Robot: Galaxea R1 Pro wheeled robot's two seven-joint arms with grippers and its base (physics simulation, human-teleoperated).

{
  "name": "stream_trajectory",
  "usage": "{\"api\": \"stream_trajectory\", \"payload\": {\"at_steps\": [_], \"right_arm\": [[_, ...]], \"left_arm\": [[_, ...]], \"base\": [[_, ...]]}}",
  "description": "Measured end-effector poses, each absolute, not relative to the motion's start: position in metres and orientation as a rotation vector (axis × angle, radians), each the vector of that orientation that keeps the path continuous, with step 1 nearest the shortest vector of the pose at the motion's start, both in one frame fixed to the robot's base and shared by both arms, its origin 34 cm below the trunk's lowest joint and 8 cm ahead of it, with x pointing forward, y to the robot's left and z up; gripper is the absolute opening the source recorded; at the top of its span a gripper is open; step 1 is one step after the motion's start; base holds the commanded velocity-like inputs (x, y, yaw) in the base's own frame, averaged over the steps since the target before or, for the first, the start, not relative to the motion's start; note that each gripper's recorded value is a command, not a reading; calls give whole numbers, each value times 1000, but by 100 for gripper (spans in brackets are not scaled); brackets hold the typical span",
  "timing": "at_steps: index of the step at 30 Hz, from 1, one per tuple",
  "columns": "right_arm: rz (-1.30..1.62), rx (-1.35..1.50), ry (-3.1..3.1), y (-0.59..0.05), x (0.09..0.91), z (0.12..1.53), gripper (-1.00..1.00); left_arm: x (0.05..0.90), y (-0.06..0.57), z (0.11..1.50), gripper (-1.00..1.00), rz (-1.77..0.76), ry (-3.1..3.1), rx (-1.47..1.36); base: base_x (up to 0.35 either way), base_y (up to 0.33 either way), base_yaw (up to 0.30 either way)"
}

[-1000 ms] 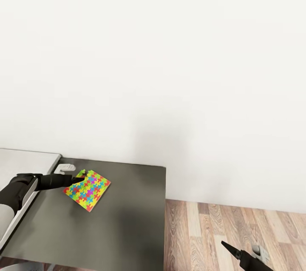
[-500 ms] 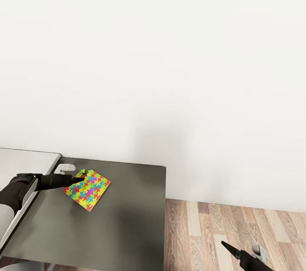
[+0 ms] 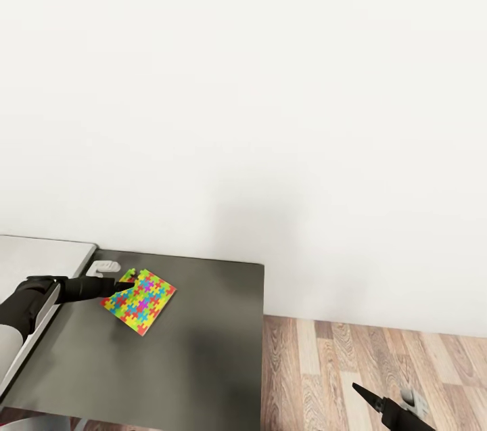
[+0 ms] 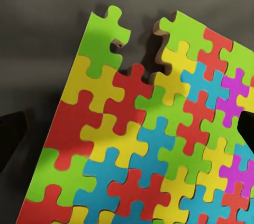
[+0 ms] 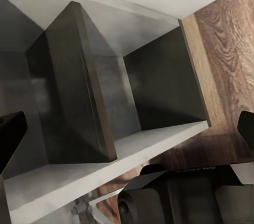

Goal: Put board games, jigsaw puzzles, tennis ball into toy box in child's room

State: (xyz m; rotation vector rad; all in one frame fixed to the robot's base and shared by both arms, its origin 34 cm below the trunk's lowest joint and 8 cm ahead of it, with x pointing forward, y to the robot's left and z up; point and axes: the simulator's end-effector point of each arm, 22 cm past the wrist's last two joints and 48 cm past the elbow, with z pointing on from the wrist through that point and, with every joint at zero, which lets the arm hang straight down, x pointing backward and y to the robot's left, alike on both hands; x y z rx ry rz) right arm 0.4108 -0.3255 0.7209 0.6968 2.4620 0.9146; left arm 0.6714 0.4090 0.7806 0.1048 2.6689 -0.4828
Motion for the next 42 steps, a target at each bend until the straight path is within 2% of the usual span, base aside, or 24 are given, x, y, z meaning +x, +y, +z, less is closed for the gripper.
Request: {"api": "stream_trajectory", "payload": {"at_steps": [36,42], "right_arm": [[900,711,2490,-326,403,712,100],[902,709,2489,-326,403,712,100]], "left_arm": [[666,409,766,100,-488,2693,100],[666,409,766,100,-488,2693,101]], "base": [[0,-1,0],[0,-155,0]]}}
